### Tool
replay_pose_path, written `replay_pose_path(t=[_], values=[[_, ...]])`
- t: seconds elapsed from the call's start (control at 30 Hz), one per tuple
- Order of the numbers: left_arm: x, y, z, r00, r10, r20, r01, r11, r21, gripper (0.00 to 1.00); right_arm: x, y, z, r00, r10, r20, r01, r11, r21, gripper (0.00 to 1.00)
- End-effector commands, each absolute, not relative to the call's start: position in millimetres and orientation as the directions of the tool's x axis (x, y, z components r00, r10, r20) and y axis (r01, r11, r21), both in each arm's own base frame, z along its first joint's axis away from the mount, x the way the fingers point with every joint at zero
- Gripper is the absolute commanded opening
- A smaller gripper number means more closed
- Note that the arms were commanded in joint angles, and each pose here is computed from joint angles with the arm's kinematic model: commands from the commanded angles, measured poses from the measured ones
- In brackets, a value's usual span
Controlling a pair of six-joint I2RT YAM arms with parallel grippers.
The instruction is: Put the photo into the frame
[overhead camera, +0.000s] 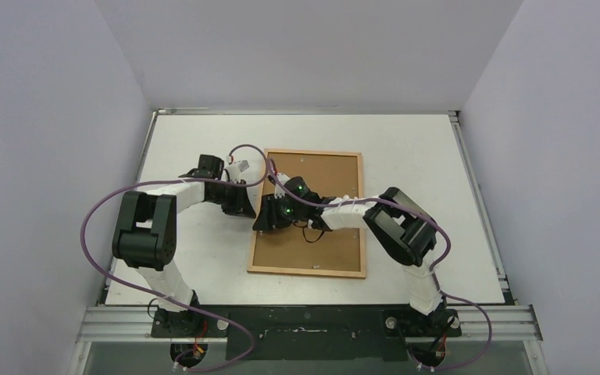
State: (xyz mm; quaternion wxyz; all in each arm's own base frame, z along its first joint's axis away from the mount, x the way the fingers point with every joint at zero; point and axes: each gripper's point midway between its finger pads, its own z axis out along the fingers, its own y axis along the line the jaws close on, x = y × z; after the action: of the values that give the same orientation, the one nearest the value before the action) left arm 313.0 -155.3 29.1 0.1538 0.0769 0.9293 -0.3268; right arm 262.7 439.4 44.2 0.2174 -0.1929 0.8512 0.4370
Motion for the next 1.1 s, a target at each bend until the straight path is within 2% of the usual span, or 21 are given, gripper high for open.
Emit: replay_pose_path(t=[0.0,0.67,1.07], values=[[325.3,-156.1,31.7,-0.926,0.049,-0.375,0.271,0.777,-0.569,0.04,262.1,452.0,45.4,-0.81,-0.158,-0.564,-0.557,0.509,0.656,0.44],[328.1,-154.6,32.9,-0.921,0.048,-0.387,0.274,0.785,-0.556,0.01,243.2,458.3,50.2,-0.828,-0.158,-0.538,-0.539,0.49,0.686,0.4],[329.6,-153.4,34.0,-0.916,0.045,-0.399,0.278,0.789,-0.548,0.01,231.0,467.3,59.6,-0.825,-0.176,-0.537,-0.556,0.425,0.714,0.37]])
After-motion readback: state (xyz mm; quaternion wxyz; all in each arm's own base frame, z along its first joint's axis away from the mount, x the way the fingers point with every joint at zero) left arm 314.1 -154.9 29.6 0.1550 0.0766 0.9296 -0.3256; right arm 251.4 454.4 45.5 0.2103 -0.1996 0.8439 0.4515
